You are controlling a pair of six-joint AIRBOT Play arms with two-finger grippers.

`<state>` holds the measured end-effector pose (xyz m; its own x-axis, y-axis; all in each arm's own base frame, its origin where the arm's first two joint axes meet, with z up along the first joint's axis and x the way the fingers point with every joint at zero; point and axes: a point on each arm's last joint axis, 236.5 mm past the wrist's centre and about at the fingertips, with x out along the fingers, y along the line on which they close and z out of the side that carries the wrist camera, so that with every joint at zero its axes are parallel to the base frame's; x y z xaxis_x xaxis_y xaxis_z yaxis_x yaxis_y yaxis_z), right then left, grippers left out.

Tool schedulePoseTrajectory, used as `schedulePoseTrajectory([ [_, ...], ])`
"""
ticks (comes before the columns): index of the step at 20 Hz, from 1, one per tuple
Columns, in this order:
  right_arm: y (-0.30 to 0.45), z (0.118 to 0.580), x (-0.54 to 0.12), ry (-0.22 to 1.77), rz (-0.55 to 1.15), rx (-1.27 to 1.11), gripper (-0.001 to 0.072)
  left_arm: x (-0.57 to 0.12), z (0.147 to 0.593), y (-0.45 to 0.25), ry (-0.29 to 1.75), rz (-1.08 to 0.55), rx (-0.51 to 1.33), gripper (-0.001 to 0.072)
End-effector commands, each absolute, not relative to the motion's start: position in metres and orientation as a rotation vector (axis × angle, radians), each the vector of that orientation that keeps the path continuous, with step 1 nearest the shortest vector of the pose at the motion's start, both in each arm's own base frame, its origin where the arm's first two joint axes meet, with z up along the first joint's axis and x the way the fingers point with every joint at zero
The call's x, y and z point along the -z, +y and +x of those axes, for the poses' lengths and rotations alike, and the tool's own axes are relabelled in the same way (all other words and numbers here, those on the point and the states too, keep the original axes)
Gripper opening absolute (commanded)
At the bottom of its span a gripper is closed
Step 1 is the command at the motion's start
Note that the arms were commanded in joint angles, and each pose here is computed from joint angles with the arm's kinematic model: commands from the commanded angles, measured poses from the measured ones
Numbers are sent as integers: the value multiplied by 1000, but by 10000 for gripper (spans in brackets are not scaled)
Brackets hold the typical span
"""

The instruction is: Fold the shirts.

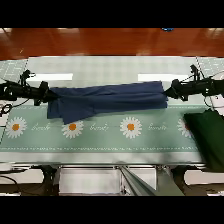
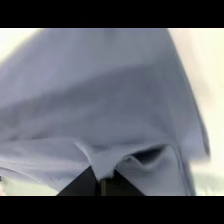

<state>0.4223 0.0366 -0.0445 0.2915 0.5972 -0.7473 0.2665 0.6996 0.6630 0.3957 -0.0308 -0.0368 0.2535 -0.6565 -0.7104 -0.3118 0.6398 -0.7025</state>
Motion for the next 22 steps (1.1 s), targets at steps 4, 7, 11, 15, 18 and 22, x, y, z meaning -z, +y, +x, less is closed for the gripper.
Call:
schedulePoseTrajectory([
  [4,32,474,55,1254,851,-269,24,50,456,-35,1322,-872,322,17],
  [7,28,488,57,1228,859,-262,24,54,480,-40,1305,-843,342,17],
  [11,28,491,67,1230,876,-250,66,67,483,-44,1337,-858,339,37],
  [15,10,491,56,1205,893,-215,408,59,457,-27,1452,-848,334,510],
  [18,-43,477,24,1150,918,-154,408,26,438,35,1412,-732,191,509],
  [22,-91,439,36,1183,881,-12,408,-18,400,107,1156,-547,-102,509],
])
